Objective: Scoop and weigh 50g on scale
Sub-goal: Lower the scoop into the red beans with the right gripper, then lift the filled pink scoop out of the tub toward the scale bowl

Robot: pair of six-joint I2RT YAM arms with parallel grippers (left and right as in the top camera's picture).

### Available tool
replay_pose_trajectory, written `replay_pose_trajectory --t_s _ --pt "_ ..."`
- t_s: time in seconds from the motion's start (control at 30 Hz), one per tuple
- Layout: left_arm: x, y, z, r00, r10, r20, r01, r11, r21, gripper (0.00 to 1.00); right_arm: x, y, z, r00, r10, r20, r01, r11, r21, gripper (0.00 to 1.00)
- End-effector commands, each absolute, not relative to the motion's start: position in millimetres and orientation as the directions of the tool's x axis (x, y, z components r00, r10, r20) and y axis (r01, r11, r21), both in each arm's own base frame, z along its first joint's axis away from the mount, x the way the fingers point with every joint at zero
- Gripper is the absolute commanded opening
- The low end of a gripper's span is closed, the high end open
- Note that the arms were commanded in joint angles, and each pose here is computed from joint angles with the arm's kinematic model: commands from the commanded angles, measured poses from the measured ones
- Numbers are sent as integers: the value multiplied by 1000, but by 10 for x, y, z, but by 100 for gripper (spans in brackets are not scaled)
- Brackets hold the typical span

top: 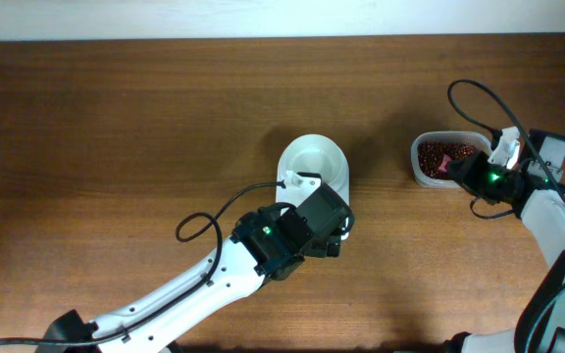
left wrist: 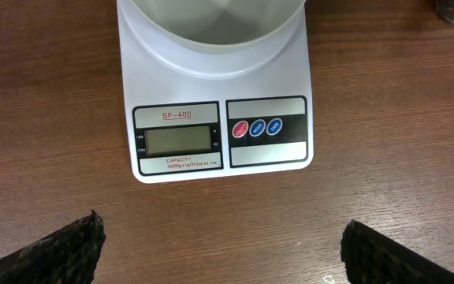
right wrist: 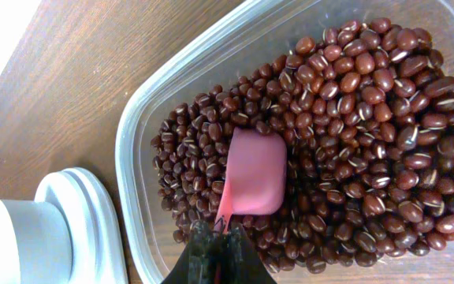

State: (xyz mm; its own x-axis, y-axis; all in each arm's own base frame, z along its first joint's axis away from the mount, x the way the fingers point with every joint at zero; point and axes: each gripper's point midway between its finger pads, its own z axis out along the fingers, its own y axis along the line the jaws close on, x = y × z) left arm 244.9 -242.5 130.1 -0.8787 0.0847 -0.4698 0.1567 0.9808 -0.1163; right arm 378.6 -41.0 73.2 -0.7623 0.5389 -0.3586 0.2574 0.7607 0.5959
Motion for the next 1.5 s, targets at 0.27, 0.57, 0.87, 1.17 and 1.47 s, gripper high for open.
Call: replay_pose_trajectory --t_s 0.27,0.57,0.87,1.17,1.47 --pt "2450 -2421 1292 -876 93 -473 161 982 -104 99 3680 -656 928 -717 641 -274 233 592 772 4" --pt "2450 -2421 1292 -876 93 -473 161 982 -104 99 3661 -630 1051 -719 645 -258 183 534 825 4" --pt "2450 -2421 1292 -876 93 -473 161 982 -104 99 3651 -581 1092 -715 672 -192 211 469 858 4" --pt "2450 -2421 1292 -876 93 -473 161 982 -104 99 3556 -884 1042 -644 753 -135 309 417 855 4" --pt "2450 -2421 1292 -876 93 -473 161 982 -104 99 3546 -685 1288 -684 728 -58 224 284 932 4"
